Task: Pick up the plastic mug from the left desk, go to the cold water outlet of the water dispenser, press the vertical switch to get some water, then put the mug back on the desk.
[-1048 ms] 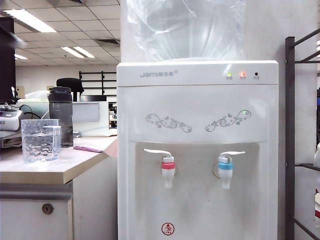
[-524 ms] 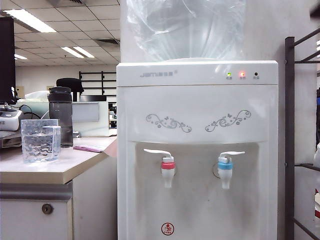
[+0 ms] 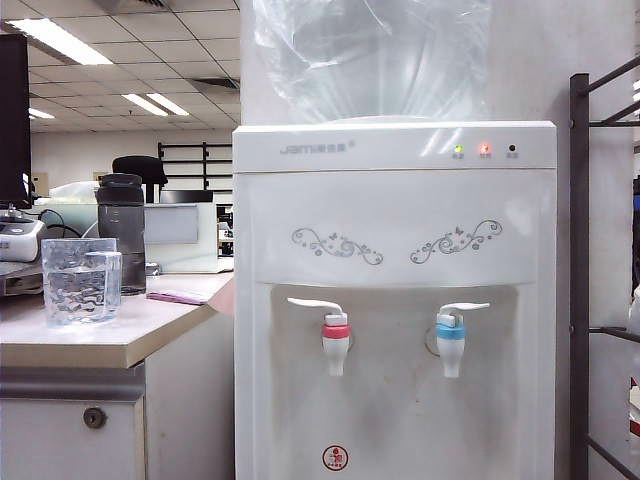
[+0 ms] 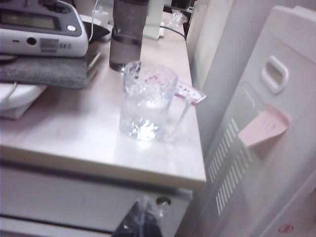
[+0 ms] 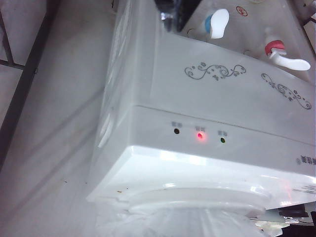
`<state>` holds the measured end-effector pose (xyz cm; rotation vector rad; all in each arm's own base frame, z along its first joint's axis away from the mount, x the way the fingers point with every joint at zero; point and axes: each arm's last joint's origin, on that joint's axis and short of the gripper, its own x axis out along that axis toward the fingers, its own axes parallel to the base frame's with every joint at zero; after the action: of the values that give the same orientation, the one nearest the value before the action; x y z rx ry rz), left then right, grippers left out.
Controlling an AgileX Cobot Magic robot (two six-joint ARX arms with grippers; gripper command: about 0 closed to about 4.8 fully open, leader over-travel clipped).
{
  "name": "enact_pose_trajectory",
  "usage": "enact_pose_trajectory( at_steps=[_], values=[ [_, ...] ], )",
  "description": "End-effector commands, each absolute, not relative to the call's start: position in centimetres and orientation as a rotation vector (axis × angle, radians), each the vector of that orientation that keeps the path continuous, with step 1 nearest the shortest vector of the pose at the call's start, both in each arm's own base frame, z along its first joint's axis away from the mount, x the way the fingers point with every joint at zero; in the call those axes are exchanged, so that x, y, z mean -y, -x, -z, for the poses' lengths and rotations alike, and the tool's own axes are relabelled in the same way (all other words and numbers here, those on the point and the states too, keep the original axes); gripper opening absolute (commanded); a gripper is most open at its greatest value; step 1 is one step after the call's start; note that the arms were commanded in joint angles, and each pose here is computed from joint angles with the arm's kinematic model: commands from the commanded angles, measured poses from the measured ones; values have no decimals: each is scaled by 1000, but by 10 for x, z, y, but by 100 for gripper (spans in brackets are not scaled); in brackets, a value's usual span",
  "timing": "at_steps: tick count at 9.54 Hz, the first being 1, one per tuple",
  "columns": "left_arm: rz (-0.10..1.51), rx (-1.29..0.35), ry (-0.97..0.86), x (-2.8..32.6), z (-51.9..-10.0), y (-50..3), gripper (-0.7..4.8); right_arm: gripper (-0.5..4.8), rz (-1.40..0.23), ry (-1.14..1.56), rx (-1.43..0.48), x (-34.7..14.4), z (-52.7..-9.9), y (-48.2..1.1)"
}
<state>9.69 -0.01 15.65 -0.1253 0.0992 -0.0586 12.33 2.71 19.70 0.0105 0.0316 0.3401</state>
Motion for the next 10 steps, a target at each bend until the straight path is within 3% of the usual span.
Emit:
enact_pose_trajectory(
  at_steps=[1, 4, 10],
  values=[
    [66, -54, 115, 0, -161, -97, -5, -1, -347, -15, -12, -27, -200, -123],
    [52, -49, -17, 0, -161, -97, -6, -1, -347, -15, -15, -27, -200, -123],
    [69, -53, -26, 9, -160, -97, -5, -1, -347, -15, -42, -27, -197, -123]
  ],
)
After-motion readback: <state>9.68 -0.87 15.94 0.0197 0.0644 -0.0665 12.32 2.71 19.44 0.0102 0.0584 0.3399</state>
